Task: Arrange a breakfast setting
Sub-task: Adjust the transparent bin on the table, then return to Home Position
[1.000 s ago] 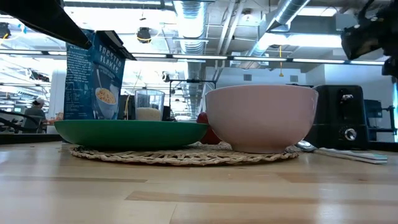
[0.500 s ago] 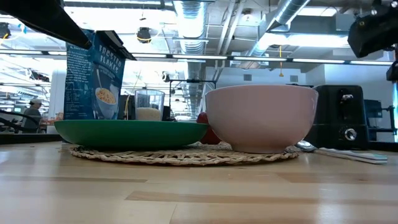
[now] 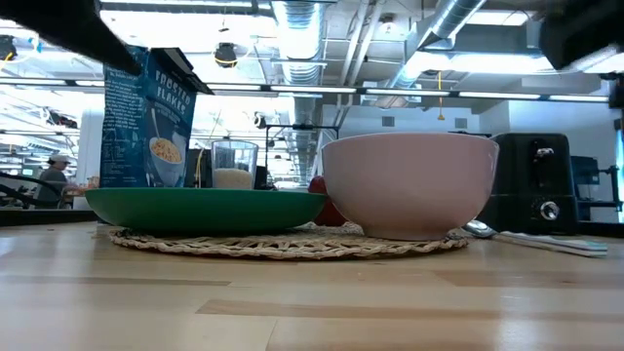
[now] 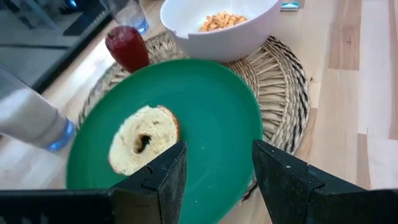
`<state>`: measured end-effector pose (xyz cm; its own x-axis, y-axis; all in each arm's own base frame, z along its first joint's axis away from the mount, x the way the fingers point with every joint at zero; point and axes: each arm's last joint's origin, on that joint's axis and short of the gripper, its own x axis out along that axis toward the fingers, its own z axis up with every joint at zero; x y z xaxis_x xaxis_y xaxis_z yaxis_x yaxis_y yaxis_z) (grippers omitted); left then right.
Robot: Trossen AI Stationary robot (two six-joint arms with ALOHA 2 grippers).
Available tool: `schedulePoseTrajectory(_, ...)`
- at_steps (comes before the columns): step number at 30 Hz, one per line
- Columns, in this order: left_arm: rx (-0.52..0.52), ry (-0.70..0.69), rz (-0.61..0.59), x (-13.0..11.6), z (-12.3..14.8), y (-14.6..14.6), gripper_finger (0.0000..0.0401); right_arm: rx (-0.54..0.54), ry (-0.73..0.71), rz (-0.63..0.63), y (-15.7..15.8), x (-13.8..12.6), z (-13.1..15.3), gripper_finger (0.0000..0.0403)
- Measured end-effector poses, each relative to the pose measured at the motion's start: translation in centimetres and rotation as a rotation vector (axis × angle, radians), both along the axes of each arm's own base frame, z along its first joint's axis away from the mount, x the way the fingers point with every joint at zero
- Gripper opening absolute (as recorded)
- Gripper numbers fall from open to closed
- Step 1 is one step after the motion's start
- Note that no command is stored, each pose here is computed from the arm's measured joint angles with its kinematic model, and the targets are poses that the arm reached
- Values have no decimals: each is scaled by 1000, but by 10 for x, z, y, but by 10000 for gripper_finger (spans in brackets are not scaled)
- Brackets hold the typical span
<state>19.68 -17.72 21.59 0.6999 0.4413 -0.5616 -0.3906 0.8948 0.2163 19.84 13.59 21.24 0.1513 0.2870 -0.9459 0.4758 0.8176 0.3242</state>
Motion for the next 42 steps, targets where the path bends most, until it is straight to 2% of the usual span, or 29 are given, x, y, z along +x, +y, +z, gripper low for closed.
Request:
schedulePoseTrajectory(4, 64, -15, -35, 4, 11, -3, 171, -55, -40, -14, -13, 9, 32, 173)
schedulePoseTrajectory(8, 180, 26, -139, 5, 31, 0, 160, -135, -225, 50, -26, 26, 60, 171)
schedulePoseTrajectory(11, 238, 51, -183, 1, 51, 20, 133, -148, -416, 114, -39, 40, 74, 155)
schedulePoseTrajectory(15, 105, 31, -212, -13, 73, 64, 82, -175, -600, 169, -62, 49, 80, 108)
schedulePoseTrajectory(18, -47, -92, -312, -20, 76, 95, 39, -229, -685, 190, -82, 50, 81, 69)
schedulePoseTrajectory(20, -108, -198, -414, -25, 71, 113, 12, -263, -763, 194, -94, 49, 82, 46)
schedulePoseTrajectory(22, -133, -317, -481, -31, 65, 128, 6, -290, -837, 207, -106, 48, 83, 28)
schedulePoseTrajectory(26, -130, -476, -503, -43, 48, 149, 4, -341, -1009, 234, -123, 44, 87, 18)
schedulePoseTrajectory(29, -122, -503, -495, -50, 35, 157, 1, -379, -1080, 252, -133, 37, 86, 31)
schedulePoseTrajectory(33, -67, -519, -462, -62, 26, 163, 1, -418, -1131, 209, -142, 18, 86, 59)
schedulePoseTrajectory(36, -37, -542, -407, -68, 14, 168, 0, -447, -1166, 197, -145, 0, 80, 61)
schedulePoseTrajectory(42, -58, -612, -404, -79, -11, 171, 0, -494, -1289, 145, -145, -32, 58, 58)
